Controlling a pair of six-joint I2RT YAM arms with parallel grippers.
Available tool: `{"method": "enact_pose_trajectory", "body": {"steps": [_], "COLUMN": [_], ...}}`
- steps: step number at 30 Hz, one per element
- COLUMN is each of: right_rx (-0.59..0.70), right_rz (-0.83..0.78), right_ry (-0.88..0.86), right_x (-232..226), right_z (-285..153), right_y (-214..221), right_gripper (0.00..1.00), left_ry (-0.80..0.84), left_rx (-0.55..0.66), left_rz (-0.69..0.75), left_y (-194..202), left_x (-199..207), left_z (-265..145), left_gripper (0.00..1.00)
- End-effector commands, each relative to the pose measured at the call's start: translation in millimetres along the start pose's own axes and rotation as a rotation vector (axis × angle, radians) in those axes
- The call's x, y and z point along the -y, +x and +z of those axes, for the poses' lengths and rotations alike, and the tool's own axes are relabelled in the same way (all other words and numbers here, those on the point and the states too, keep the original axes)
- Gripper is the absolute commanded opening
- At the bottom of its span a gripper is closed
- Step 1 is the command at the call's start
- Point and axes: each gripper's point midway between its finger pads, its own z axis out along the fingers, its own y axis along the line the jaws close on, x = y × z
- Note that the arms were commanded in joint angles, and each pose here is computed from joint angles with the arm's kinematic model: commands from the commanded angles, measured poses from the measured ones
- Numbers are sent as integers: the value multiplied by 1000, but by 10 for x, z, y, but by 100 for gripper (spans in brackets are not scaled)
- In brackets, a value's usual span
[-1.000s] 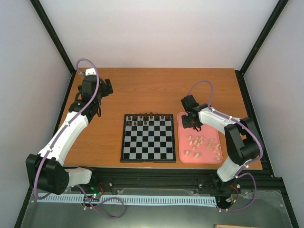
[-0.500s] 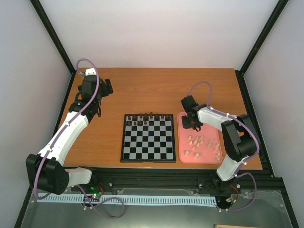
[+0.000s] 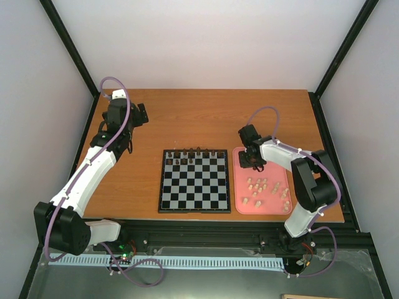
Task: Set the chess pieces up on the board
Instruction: Pick up the chess piece from the storage box, then place the chess piece on the chessboard.
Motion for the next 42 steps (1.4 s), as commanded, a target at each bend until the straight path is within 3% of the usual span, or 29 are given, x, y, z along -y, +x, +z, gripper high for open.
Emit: {"method": "enact_pose_trajectory", "body": {"steps": [1,6,10,20,42], "right_rx": [65,118,148,118,42], "right_rz": [21,-24,-126,-335,-435], "right_ry": [-28,-54,-95,-183,-233], "right_x": [-17,-248,-729,-1765,-2214], "right_z": [-210,-553,-791,-779,-424], "right_y": [-182,-307,-372,-372,-319], "right_gripper": [11,11,11,10,10], "left_ry": [11,8,8,4,-3], "left_rx": [34,34,34,34,31], "left_rz": [-12,-12,-10,-10,-6], "left_y": [-144,-145,-146,-142,-128], "left_x": [39,35,36,24,19], "left_z": [-30,-22,-27,-38,-16], "left_gripper": [100,100,100,100,100]}}
